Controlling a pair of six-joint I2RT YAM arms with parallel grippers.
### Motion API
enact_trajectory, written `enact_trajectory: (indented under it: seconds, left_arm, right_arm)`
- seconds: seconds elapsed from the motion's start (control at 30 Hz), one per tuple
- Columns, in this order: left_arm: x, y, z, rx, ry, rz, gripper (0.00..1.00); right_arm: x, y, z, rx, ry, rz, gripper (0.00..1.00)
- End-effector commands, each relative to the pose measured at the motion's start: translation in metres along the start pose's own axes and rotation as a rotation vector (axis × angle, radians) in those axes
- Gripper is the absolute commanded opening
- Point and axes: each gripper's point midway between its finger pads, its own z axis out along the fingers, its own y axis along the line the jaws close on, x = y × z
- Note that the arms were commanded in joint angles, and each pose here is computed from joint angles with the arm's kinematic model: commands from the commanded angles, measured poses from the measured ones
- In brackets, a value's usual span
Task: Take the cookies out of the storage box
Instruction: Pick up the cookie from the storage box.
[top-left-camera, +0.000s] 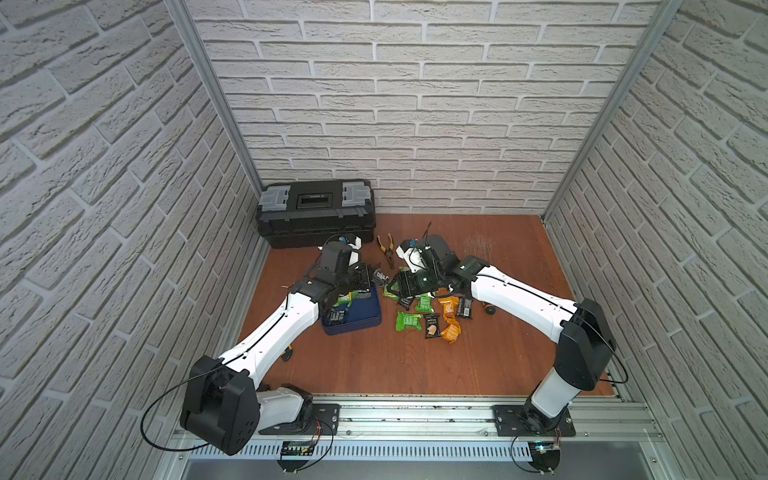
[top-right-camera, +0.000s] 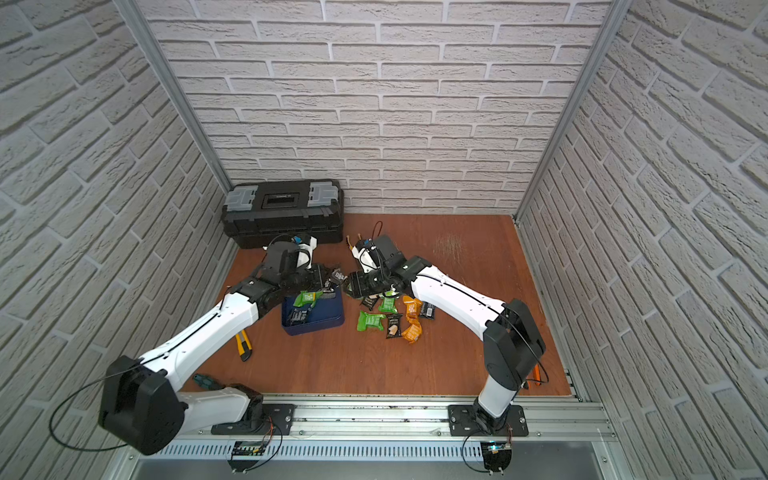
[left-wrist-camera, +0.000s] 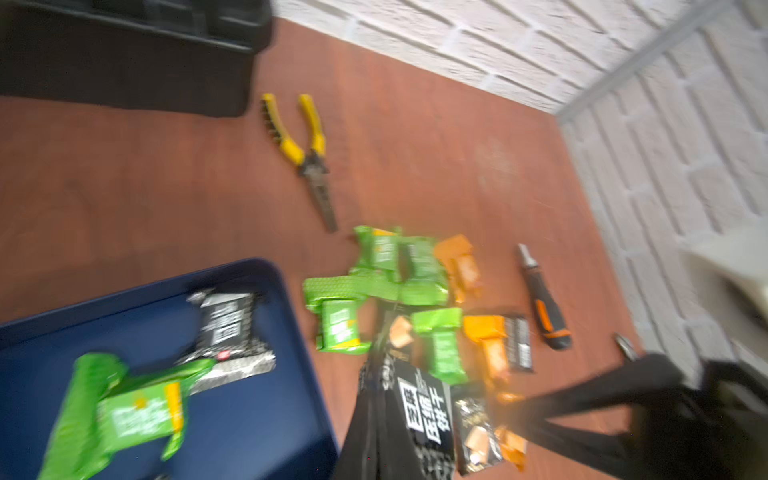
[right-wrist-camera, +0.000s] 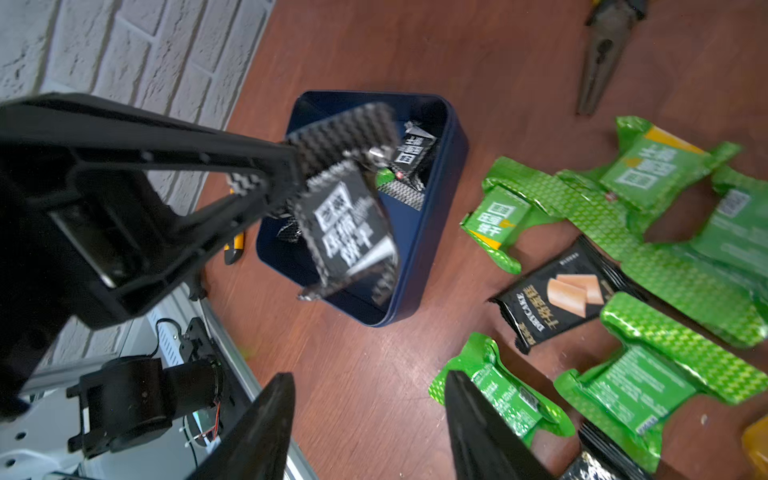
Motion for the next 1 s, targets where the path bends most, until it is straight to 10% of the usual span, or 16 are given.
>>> enact_trajectory:
  seconds: [0.0, 0.37, 0.8, 0.97]
  left_arm:
    - [-0.006, -0.027, 0.001, 0.154, -0.007, 0.086, 0.00]
    - [0.010, -0.038, 0.011, 0.225, 0.064, 0.063, 0.00]
    - [0.013, -0.037, 0.016, 0.224, 0.087, 0.053, 0.00]
    - [0.006, -0.019, 0.015, 0.115, 0.041, -0.001, 0.77]
  right_arm:
    - [-0.006, 0.010, -0.004, -0.030, 0.010, -0.098, 0.67]
    - [-0.013, -0.002, 0.011, 0.048, 0.060, -0.152, 0.70]
    - [-0.013, -0.011, 0.022, 0.079, 0.063, -0.120, 0.31]
    - [-0.009, -0.014, 0.022, 0.087, 0.043, -0.079, 0.22]
